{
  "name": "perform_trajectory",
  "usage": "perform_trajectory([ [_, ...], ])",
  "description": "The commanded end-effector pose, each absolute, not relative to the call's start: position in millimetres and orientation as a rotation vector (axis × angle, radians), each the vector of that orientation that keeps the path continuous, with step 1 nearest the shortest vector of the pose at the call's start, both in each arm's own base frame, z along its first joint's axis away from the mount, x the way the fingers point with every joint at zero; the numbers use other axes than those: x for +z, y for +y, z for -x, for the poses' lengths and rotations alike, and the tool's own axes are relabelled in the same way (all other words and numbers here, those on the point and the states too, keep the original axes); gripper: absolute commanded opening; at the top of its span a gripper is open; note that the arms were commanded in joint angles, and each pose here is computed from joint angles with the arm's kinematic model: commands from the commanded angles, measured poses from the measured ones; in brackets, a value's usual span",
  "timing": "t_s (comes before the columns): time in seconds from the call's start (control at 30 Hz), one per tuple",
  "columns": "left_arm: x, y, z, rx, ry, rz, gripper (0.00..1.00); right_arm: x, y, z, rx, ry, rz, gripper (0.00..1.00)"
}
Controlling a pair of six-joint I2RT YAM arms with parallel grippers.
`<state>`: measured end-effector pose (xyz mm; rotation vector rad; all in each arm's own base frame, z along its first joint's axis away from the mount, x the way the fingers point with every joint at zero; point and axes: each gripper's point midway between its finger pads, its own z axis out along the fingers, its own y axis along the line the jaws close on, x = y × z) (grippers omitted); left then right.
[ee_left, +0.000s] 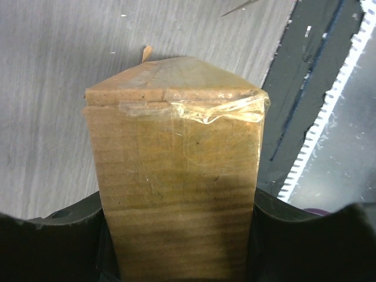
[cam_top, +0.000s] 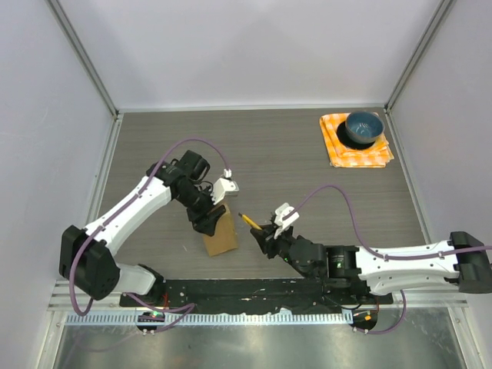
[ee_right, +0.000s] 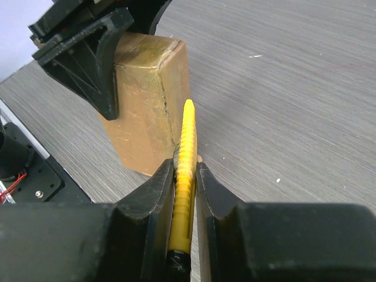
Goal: Unpack the express box
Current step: Cut the express box at the center of the board.
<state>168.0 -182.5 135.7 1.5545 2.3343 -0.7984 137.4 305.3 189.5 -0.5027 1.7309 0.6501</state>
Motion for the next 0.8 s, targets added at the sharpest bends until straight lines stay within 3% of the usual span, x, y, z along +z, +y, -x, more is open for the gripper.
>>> perform_trajectory([
  [0.0, 149.3, -179.1, -190.9, -0.628, 2.29, -1.44, 0.0, 209.8, 300.2, -135.9, 0.72, 1.657, 0.475, 0.01],
  [0.2, 156.9, -170.4, -210.4, -0.475, 2.264, -1.355, 0.0, 215.6, 290.4, -132.2, 0.749, 1.63, 0.483, 0.01],
  [0.33, 159.8, -167.2, -213.8, -0.43, 2.253, -1.331, 0.12, 217.9, 287.7, -130.4, 0.762, 1.619, 0.491, 0.01],
  [0.43, 151.6, -164.8, -207.6, -0.421, 2.275, -1.351, 0.27, 220.8, 288.5, -129.0, 0.778, 1.611, 0.493, 0.01],
  [0.47, 149.3, -164.6, -205.7, -0.417, 2.277, -1.361, 0.42, 222.2, 289.5, -128.2, 0.786, 1.608, 0.494, 0.01],
  [0.53, 140.0, -163.3, -199.6, -0.42, 2.301, -1.382, 0.48, 224.4, 291.6, -126.6, 0.803, 1.603, 0.498, 0.01],
  [0.6, 135.4, -162.8, -196.7, -0.428, 2.311, -1.391, 0.61, 224.3, 292.4, -126.2, 0.804, 1.604, 0.502, 0.01],
  [0.63, 135.0, -163.1, -196.4, -0.429, 2.311, -1.391, 0.69, 224.4, 294.2, -124.8, 0.81, 1.604, 0.51, 0.01],
  [0.67, 134.6, -163.1, -195.9, -0.431, 2.314, -1.392, 0.9, 224.6, 294.7, -124.8, 0.811, 1.604, 0.511, 0.01],
  [0.7, 134.9, -163.5, -194.7, -0.439, 2.311, -1.397, 0.99, 225.1, 295.8, -124.4, 0.814, 1.605, 0.514, 0.01],
  [0.77, 136.7, -163.4, -194.3, -0.44, 2.305, -1.4, 1.0, 225.3, 297.4, -123.0, 0.82, 1.604, 0.524, 0.01],
])
